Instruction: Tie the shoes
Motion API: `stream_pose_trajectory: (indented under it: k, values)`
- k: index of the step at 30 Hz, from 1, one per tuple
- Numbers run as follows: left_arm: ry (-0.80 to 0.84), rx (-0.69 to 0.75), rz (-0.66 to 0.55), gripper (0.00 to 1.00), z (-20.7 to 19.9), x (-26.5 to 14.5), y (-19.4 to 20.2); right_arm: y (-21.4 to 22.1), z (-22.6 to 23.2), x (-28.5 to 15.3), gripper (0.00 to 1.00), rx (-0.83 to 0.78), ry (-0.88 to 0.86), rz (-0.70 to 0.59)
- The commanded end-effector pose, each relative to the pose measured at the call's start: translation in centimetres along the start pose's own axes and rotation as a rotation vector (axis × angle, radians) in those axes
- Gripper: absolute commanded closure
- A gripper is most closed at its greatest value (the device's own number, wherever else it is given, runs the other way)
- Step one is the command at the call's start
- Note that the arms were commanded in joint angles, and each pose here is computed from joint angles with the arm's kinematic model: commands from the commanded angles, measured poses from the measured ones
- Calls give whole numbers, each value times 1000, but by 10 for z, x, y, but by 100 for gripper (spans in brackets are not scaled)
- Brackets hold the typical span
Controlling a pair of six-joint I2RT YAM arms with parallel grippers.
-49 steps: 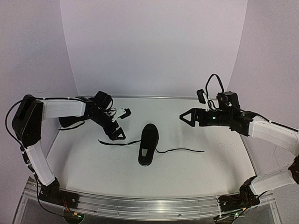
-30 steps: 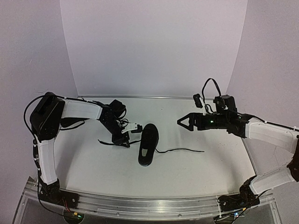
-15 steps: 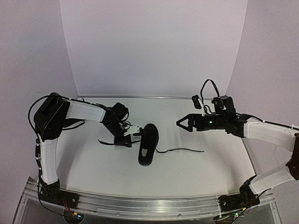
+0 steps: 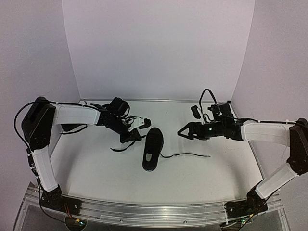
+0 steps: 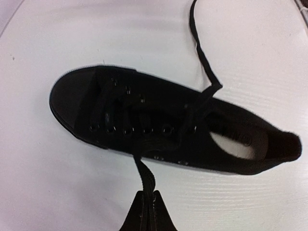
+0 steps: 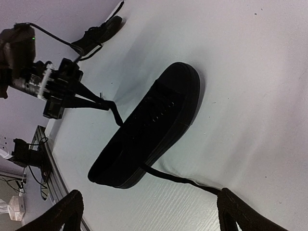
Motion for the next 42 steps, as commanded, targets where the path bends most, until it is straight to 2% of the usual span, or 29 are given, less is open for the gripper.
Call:
stream_pose_trajectory:
  k: [1,6,15,28,33,39,41,42]
  values:
    - [-22,15,-159,100,-2,-11,-35,-21,18,8,18,0,-112,-37]
    - [-6,10,-184,100,-9,2,-41,-15,26,33,31,16,-149,3]
    - [-20,6,-229,100,-15,10,-48,0,52,96,45,31,-209,84]
    - [-17,20,-231,100,-18,12,-48,0,57,124,53,49,-243,98]
    - [-21,28,-230,100,-18,12,-48,2,54,132,61,60,-249,108]
    - [-26,33,-220,100,-17,14,-46,4,53,136,78,64,-258,114]
    - [-23,31,-219,99,-18,15,-45,4,53,136,91,64,-257,114]
    - [-24,30,-214,95,-18,16,-44,4,53,136,99,65,-256,114]
Point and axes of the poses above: each gripper's point midway between its finger pads, its own x axis out along the fingers, its own z axis along the line the jaws close on, y = z × x, the point moved 7 cm from there along -x, back along the fingers, and after that the axes turned 10 degrees about x, right-handed, at the moved point
